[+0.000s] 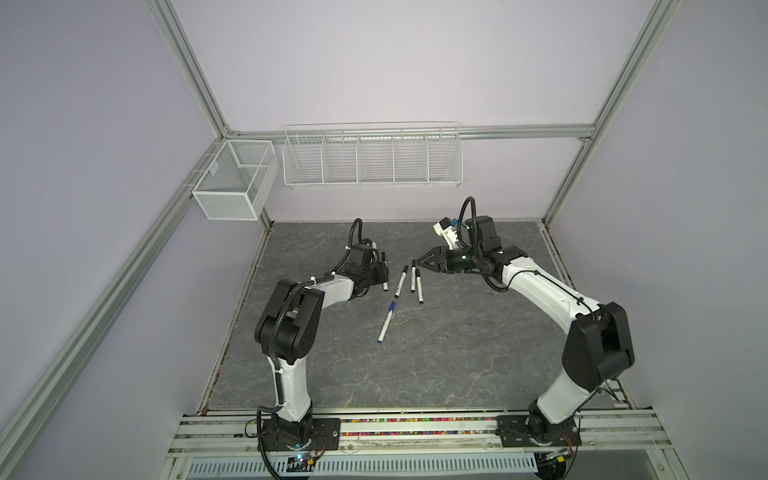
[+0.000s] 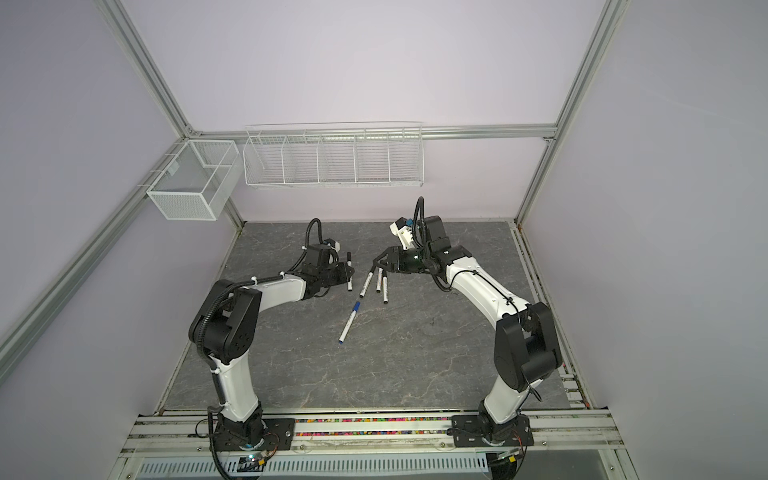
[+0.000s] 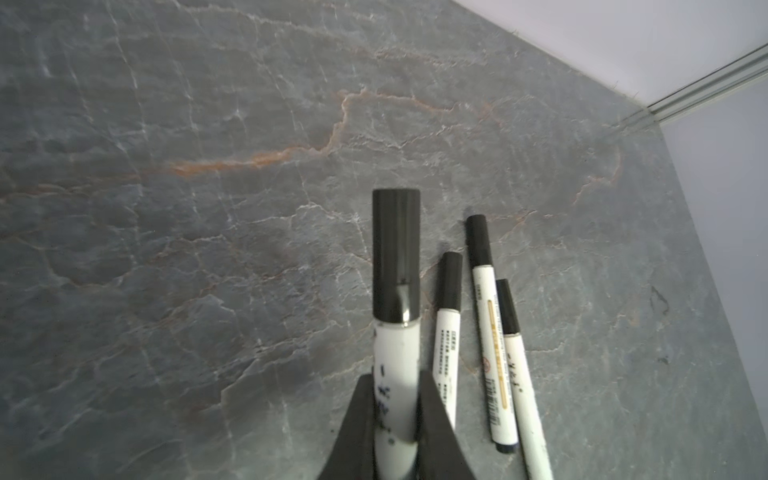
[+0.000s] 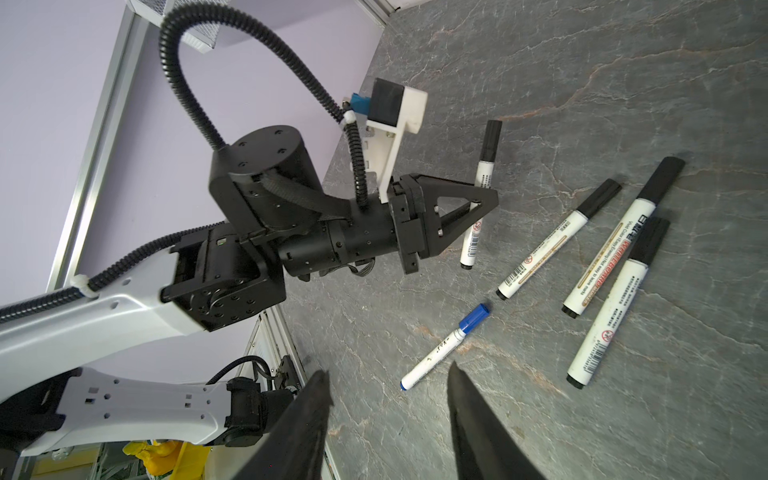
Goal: Insert the pens into the pen caps
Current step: 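Open the right gripper and withdraw it while the left gripper lowers the capped marker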
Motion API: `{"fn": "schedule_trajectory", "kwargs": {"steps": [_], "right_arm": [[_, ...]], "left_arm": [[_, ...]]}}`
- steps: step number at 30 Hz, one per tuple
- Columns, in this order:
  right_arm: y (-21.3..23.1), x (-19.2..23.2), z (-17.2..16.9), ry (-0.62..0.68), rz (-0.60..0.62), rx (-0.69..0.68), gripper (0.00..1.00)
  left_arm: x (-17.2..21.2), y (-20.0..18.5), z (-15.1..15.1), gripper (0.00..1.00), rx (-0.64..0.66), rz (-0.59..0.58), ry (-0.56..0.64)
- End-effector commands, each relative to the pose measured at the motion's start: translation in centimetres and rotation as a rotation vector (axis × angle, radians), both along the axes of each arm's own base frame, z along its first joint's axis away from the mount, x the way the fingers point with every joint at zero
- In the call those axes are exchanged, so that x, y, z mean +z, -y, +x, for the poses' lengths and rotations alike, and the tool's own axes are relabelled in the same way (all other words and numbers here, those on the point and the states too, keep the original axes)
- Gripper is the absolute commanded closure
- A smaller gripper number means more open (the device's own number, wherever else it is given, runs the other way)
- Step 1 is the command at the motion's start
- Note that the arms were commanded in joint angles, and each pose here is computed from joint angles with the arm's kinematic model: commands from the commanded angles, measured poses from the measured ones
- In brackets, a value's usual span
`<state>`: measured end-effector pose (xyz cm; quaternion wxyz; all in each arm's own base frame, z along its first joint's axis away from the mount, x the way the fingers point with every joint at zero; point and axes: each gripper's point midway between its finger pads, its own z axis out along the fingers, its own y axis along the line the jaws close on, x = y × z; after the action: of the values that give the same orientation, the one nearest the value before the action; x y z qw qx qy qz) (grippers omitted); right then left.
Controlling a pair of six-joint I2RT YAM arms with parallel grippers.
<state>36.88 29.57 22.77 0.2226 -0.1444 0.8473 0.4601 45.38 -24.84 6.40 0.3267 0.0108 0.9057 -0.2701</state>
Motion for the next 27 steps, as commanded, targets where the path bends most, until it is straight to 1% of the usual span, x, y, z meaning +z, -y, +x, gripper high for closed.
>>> {"fn": "schedule_trajectory", "kwargs": {"steps": [1, 2, 4, 6, 10, 14, 18, 24, 27], "right_arm": [[0.3, -1.0, -0.6, -0.012, -0.027, 0.005, 0.51], [0.3, -1.0, -0.6, -0.011, -0.029, 0.006, 0.51], [0.4, -1.0, -0.7, -0.008, -0.032, 0.008, 0.51], [0.5, -1.1, -0.7, -0.009, -0.038, 0.006, 0.51], [0.6, -1.3, -0.9, -0.008, -0.047, 0.011, 0.51], [0.7, -2.5, -0.5, -0.028, -0.077, -0.004, 0.51], [0.2, -4.7, 1.2, -0.073, -0.134, -0.029, 0.52], [-2.3, -8.7, 4.3, -0.149, -0.174, -0.008, 0.55], [-4.0, -10.1, 5.7, -0.174, -0.174, 0.012, 0.59]], "left_arm": [[-0.3, 0.5, 0.2, 0.72, 0.000, -0.001, -0.038], [-0.4, 0.7, 0.2, 0.66, -0.004, 0.002, -0.045], [-0.5, 0.8, 0.0, 0.60, -0.012, 0.009, -0.051], [-0.5, 0.9, -0.1, 0.52, -0.016, 0.014, -0.055], [-0.6, 1.1, -0.7, 0.44, -0.030, 0.014, -0.073], [-0.9, 1.3, -1.4, 0.44, -0.054, 0.005, -0.097], [-0.8, 1.4, -2.2, 0.44, -0.078, 0.002, -0.104], [-1.4, 1.1, -2.1, 0.44, -0.074, 0.027, -0.100], [-1.5, 1.3, -1.9, 0.44, -0.081, 0.022, -0.095]]}}
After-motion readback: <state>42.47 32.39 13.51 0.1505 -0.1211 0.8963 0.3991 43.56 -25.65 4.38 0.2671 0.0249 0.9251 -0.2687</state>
